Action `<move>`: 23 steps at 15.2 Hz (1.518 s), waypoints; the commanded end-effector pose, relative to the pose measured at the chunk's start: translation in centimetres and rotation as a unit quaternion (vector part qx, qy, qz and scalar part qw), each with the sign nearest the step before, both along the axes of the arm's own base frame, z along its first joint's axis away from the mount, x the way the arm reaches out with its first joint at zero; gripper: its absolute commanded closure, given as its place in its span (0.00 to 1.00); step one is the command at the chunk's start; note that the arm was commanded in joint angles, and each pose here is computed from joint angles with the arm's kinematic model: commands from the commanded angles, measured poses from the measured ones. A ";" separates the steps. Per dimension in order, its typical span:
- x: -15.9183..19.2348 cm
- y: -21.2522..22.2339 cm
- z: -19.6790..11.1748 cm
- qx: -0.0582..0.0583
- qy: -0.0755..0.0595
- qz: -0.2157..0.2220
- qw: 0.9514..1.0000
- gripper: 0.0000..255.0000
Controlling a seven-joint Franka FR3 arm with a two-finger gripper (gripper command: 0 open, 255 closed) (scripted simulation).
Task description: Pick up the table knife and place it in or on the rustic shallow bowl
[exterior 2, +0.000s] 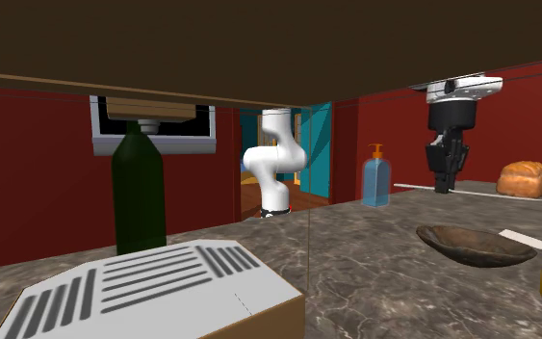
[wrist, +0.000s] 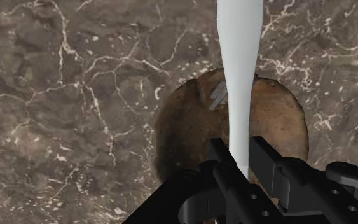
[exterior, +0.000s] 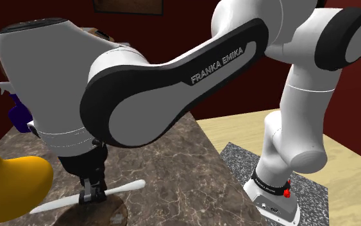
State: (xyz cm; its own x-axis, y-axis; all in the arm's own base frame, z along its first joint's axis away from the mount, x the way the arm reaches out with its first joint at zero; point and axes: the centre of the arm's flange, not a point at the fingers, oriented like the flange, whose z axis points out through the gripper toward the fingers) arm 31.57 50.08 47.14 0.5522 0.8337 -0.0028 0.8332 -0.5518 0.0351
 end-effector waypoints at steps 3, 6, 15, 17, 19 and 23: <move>0.4 2.9 -0.4 0.000 0.000 -0.001 1.000 1.00; 0.4 2.9 -2.0 0.000 0.000 -0.001 1.000 1.00; 0.4 2.9 -6.8 0.000 0.000 -0.001 1.000 1.00; 0.4 2.9 -8.2 0.000 0.000 -0.001 1.000 1.00; 0.4 2.9 -8.2 0.000 0.000 -0.001 1.000 1.00; 0.4 2.9 -8.2 0.000 0.000 -0.001 1.000 1.00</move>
State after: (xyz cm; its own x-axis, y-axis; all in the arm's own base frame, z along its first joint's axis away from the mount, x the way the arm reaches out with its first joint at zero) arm 31.97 53.00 38.92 0.5539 0.8326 -0.0029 0.8321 -0.5535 0.0353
